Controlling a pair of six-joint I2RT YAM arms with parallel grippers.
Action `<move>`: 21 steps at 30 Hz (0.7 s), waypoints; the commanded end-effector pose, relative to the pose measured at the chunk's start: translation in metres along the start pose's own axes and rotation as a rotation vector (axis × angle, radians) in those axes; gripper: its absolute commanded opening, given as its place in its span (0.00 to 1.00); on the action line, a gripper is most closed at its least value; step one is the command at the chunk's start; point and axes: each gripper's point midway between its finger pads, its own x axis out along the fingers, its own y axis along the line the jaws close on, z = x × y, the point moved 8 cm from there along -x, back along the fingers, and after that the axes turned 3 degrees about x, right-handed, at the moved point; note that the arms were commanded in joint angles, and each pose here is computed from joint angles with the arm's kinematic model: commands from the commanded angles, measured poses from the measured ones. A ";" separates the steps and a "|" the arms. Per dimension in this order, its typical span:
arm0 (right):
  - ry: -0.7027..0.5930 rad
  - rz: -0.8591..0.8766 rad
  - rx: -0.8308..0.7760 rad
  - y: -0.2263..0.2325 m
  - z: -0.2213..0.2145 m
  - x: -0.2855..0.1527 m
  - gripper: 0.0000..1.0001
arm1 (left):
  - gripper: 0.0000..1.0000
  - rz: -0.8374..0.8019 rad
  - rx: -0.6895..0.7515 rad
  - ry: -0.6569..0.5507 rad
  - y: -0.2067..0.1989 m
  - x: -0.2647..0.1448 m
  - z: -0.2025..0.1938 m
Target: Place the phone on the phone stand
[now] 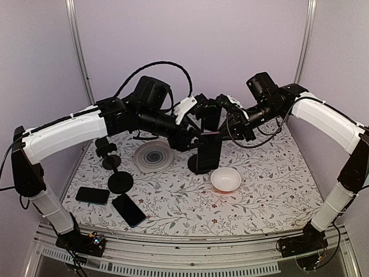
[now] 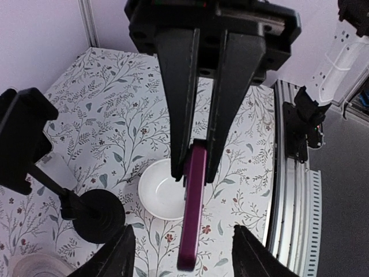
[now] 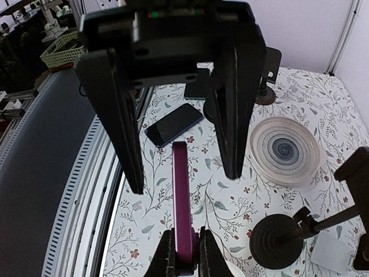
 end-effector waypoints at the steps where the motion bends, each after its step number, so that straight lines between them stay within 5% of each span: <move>1: -0.067 0.060 -0.039 0.011 0.025 0.000 0.00 | 0.56 -0.067 0.045 -0.022 -0.011 0.008 0.001; 21: -0.099 0.095 -0.027 0.015 0.033 -0.001 0.00 | 0.14 -0.146 0.054 -0.058 -0.018 0.013 -0.005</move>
